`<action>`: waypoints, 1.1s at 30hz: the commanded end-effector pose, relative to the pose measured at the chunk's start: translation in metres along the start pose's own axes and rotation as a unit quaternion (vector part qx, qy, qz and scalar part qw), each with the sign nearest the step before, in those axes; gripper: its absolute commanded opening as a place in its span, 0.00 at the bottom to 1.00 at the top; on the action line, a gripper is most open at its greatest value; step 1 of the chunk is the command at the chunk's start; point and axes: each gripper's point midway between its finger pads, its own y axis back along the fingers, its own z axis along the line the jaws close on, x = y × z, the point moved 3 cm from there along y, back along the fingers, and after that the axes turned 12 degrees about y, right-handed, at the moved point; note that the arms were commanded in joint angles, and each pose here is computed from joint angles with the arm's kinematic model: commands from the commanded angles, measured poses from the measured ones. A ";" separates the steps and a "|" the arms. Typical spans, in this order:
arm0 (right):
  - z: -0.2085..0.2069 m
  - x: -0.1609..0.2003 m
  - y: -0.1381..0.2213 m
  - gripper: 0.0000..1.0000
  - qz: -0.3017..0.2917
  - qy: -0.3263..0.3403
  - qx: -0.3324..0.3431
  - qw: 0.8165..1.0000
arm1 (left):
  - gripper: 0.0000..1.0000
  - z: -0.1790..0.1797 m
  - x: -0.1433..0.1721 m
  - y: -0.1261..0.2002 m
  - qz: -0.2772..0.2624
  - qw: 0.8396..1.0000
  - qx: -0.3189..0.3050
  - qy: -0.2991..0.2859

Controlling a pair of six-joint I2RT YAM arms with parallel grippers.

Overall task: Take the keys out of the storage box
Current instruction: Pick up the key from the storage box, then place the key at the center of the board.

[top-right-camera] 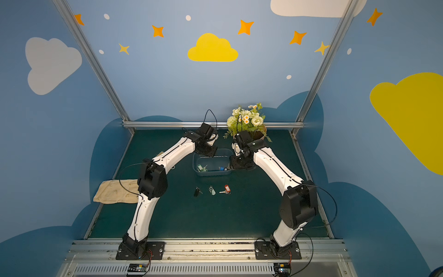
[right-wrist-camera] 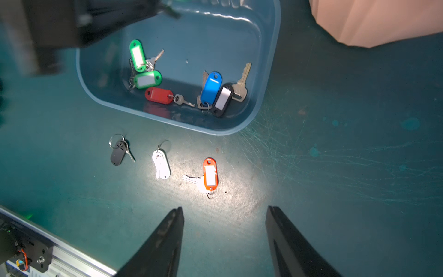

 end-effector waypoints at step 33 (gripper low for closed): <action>0.032 -0.049 -0.010 0.63 -0.041 0.083 0.016 0.996 | 0.03 0.014 0.285 0.095 0.275 0.957 -0.026 0.090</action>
